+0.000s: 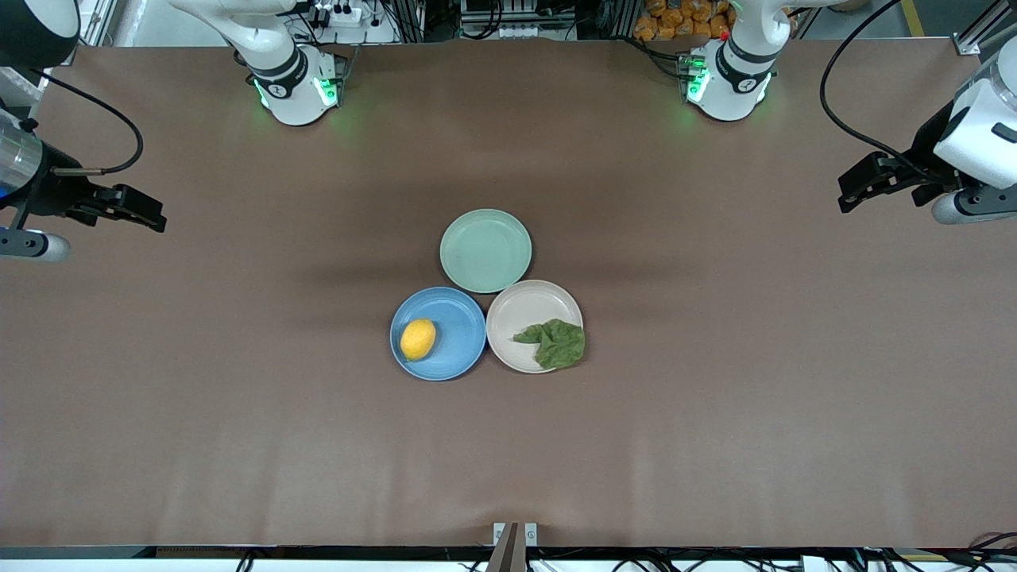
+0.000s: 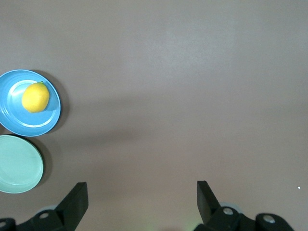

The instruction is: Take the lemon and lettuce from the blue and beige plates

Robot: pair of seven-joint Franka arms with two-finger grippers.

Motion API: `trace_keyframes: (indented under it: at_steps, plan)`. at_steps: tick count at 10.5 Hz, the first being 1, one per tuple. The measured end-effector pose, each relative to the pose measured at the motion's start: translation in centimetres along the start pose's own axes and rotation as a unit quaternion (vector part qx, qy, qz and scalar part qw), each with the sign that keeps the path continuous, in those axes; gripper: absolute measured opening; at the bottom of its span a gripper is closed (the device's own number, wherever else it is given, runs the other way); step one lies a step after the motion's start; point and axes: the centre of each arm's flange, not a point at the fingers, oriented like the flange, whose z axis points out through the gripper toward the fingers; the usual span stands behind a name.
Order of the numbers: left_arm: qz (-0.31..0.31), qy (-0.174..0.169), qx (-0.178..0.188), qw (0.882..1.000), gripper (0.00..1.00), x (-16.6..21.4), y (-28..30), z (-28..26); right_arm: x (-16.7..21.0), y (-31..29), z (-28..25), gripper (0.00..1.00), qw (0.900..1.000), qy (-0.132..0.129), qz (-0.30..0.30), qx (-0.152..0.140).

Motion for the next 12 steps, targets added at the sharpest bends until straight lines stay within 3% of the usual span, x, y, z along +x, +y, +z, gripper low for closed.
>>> trace_keyframes:
  at_steps: [4, 6, 10, 12]
  plan:
    - [0.003, -0.004, -0.002, 1.000, 1.00, 0.1, 0.4, 0.4, 0.0, -0.1, 0.0, 1.00, 1.000, -0.003, 0.001, 0.013]
    - [0.018, -0.005, -0.013, 1.000, 1.00, 1.1, 3.3, 2.3, 0.0, 0.1, 0.0, 1.00, 1.000, -0.003, 0.002, 0.015]
    - [0.060, 0.028, -0.024, 0.998, 1.00, 1.9, 19.0, 10.6, 0.2, -0.3, 0.2, 1.00, 1.000, 0.001, 0.000, 0.021]
    - [0.067, 0.053, -0.048, 0.995, 1.00, 2.5, 24.4, 15.0, 1.7, -2.8, 2.4, 1.00, 0.999, 0.009, 0.000, 0.042]
